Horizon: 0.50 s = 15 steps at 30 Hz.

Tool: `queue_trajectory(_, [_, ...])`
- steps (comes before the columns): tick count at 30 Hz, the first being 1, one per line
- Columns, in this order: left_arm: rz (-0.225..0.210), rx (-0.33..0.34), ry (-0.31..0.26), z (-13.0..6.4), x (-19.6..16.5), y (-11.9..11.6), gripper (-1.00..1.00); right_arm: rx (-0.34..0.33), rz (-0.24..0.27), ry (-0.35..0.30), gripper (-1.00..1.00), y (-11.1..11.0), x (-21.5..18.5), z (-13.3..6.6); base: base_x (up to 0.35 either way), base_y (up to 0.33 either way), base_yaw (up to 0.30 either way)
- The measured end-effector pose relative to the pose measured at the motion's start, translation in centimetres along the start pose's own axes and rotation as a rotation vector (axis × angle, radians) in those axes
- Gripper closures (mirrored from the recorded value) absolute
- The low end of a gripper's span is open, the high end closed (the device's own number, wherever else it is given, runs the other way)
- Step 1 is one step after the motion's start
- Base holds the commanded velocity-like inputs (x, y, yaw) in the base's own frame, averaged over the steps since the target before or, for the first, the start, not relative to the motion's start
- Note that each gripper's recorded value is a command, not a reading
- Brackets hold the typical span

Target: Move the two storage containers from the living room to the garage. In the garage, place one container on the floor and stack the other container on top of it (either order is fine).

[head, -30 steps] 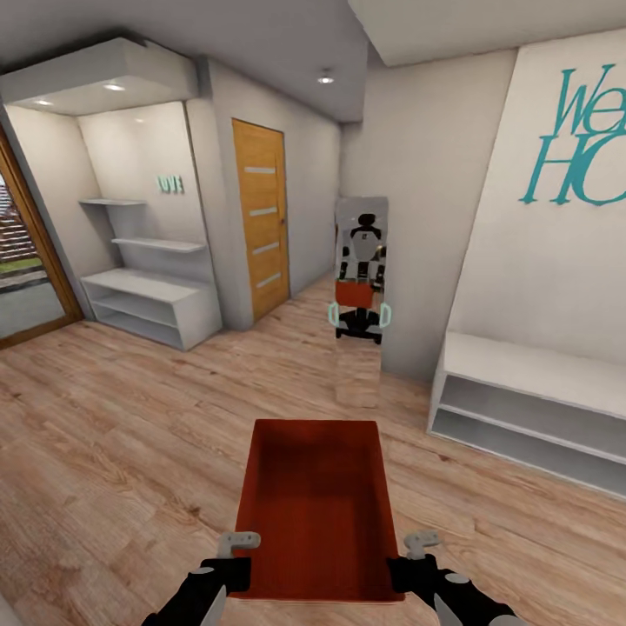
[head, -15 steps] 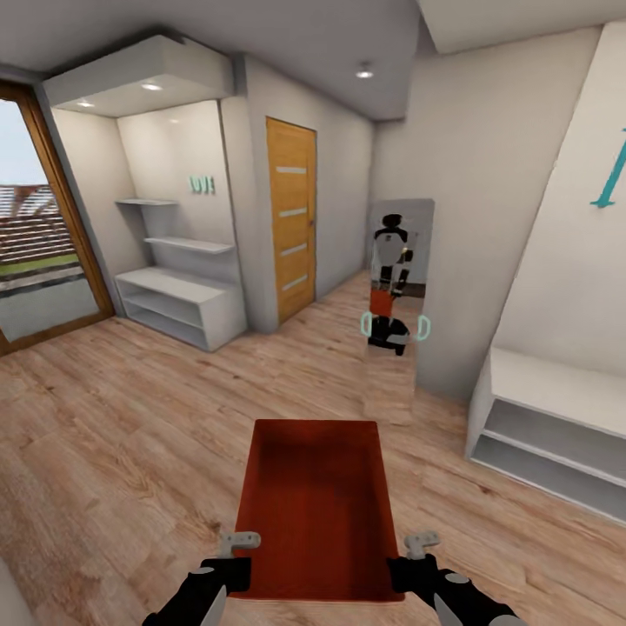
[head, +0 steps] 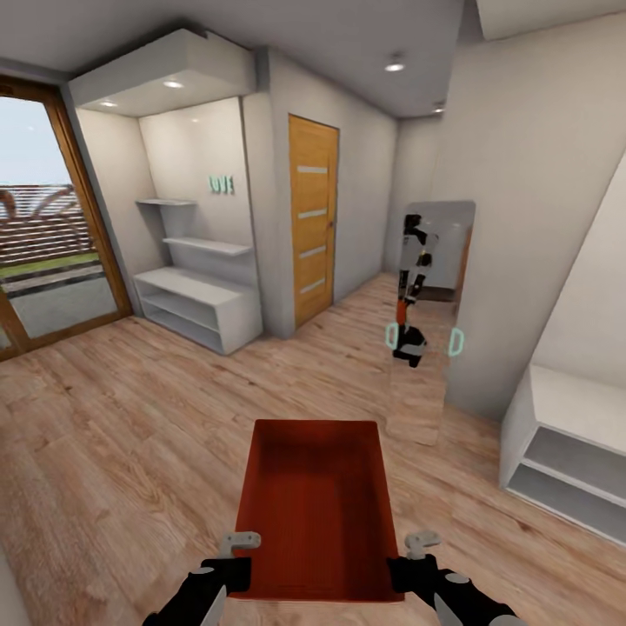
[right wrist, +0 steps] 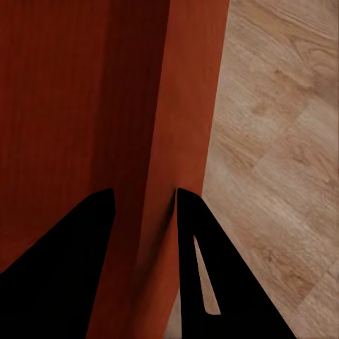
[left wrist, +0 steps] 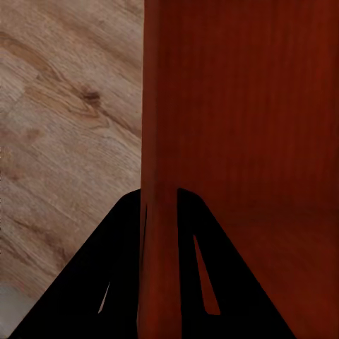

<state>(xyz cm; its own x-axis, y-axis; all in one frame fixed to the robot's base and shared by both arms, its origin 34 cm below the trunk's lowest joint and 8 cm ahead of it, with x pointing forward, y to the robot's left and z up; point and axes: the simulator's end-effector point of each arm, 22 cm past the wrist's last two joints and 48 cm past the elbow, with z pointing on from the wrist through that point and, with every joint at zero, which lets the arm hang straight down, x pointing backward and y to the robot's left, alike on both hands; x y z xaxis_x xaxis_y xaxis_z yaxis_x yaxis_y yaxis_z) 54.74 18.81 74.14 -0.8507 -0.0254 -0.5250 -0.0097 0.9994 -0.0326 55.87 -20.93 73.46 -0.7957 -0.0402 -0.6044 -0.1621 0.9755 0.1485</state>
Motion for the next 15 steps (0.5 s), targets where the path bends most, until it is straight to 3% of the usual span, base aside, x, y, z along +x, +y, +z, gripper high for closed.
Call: queue_trajectory(15, [0.0,0.0,0.003,0.0,0.07,-0.02,1.0,0.0,0.001,0.004,1.0,-0.02,0.07,0.0,0.327,0.024,0.001])
